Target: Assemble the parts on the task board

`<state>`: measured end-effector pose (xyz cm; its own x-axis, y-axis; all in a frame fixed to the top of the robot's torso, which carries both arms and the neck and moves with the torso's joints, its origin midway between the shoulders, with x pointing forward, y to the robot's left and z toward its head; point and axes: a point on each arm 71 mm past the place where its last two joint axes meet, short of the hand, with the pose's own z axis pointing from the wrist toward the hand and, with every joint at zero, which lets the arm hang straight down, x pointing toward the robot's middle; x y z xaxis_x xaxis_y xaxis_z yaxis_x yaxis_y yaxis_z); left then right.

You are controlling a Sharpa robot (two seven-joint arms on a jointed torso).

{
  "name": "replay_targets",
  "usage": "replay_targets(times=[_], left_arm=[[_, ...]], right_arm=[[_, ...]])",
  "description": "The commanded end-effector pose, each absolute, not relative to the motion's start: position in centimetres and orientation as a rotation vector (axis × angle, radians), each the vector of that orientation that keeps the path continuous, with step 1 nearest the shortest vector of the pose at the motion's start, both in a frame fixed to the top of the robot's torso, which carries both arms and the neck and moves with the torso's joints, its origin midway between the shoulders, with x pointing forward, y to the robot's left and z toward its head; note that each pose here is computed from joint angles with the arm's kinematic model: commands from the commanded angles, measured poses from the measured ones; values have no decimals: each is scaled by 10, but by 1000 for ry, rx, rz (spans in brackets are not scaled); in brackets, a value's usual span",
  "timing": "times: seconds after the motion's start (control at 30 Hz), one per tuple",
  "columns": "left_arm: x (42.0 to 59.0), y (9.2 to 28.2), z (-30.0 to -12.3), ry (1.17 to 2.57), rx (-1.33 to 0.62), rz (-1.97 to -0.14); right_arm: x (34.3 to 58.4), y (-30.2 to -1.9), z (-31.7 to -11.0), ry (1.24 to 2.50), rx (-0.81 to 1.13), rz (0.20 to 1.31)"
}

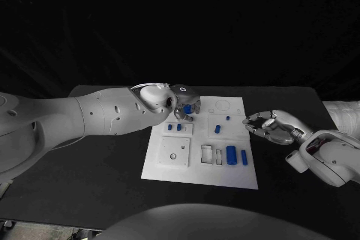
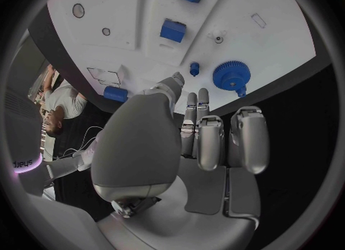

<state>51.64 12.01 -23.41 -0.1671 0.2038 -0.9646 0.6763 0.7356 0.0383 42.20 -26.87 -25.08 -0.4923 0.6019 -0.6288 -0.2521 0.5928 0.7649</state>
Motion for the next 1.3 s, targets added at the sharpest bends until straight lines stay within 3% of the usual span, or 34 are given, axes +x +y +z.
replay_targets(times=[0.03, 1.3], left_arm=[[515, 119, -238, 1757, 712, -464], [521, 120, -249, 1765, 751, -429]], right_arm=[[421, -267, -252, 1833, 279, 1068], [422, -266, -254, 1861, 281, 1064]])
